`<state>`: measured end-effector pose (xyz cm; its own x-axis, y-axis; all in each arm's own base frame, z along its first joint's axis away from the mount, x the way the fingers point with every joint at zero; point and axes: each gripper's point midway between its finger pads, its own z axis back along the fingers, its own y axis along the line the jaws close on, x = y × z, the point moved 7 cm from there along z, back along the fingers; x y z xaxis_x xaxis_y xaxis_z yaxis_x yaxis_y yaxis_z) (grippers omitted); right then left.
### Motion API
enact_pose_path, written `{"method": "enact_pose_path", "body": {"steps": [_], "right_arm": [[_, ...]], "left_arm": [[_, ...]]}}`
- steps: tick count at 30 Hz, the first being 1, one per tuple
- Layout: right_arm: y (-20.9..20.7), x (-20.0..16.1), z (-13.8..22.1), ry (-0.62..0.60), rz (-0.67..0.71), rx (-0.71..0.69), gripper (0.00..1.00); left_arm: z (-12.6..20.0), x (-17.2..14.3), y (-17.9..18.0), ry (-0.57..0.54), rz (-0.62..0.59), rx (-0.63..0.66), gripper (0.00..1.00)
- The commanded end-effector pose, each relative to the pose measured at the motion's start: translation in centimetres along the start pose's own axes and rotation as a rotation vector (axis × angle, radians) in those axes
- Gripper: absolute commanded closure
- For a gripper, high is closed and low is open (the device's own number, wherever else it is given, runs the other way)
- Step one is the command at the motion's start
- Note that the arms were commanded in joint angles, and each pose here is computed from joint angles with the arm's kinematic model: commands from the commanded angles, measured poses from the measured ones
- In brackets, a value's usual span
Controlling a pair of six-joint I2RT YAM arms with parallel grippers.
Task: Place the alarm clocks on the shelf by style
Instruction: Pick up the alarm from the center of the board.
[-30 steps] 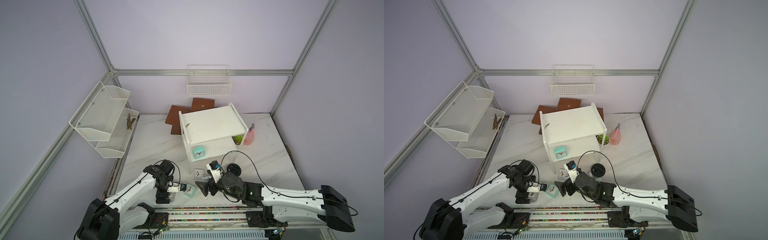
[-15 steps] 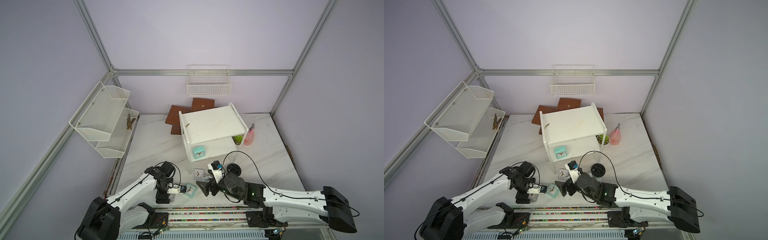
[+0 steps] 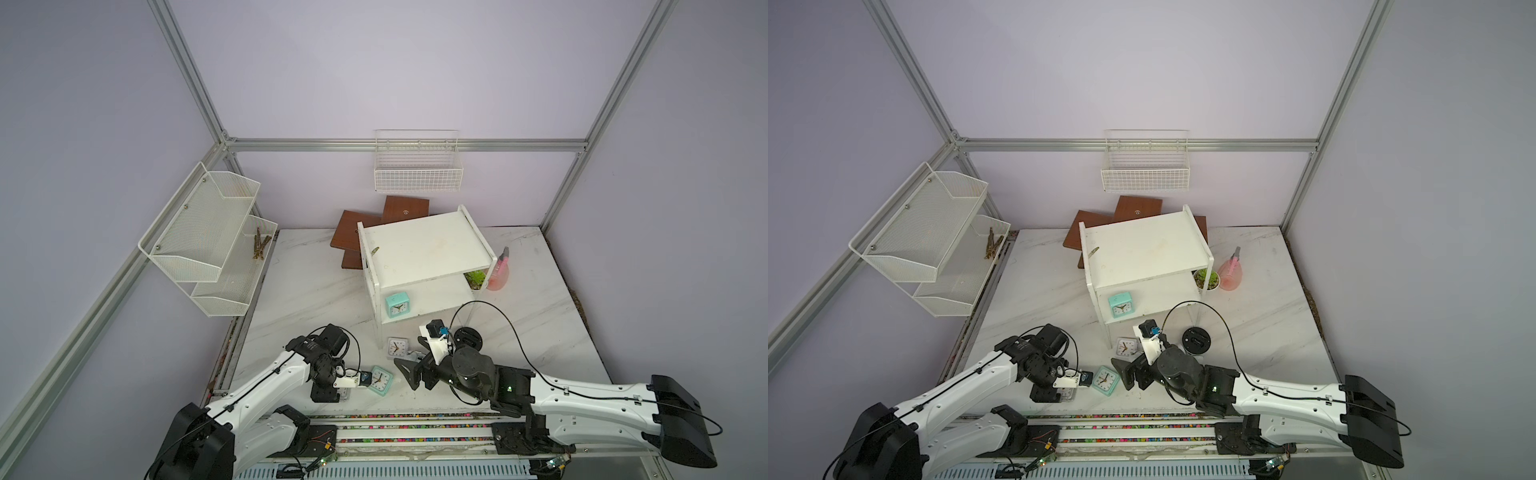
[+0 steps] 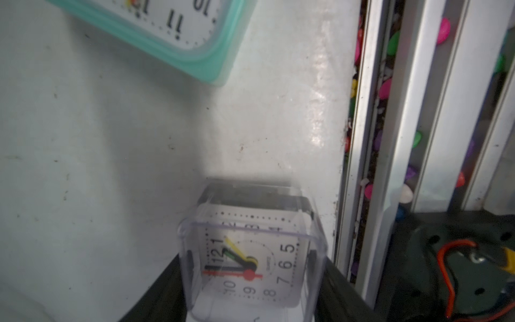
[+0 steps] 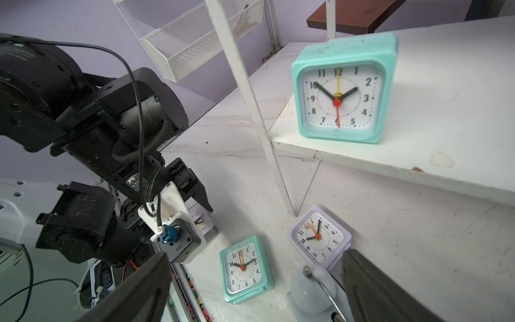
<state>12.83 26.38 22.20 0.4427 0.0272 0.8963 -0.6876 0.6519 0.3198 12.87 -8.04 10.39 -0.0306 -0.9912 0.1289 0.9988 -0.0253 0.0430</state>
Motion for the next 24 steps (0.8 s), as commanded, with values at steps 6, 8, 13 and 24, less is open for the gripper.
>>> {"method": "enact_pose_path", "body": {"steps": [6, 8, 13, 24], "right_arm": [[-0.3, -0.4, 0.3, -0.025, -0.049, -0.002, 0.01], [-0.3, -0.6, 0.2, -0.021, -0.1, 0.006, 0.02], [0.3, -0.4, 0.0, -0.023, -0.284, 0.055, 0.05], [3.0, -0.6, -2.9, -0.01, -0.674, 0.215, 0.2]], "left_arm": [[2.6, 1.5, 1.7, -0.131, 0.014, 0.204, 0.61], [3.6, 2.1, 2.4, -0.187, 0.013, 0.284, 0.62], [6.6, 3.7, 3.4, -0.347, -0.014, 0.417, 0.63], [10.8, 6.6, 3.8, -0.507, -0.065, 0.538, 0.64]]}}
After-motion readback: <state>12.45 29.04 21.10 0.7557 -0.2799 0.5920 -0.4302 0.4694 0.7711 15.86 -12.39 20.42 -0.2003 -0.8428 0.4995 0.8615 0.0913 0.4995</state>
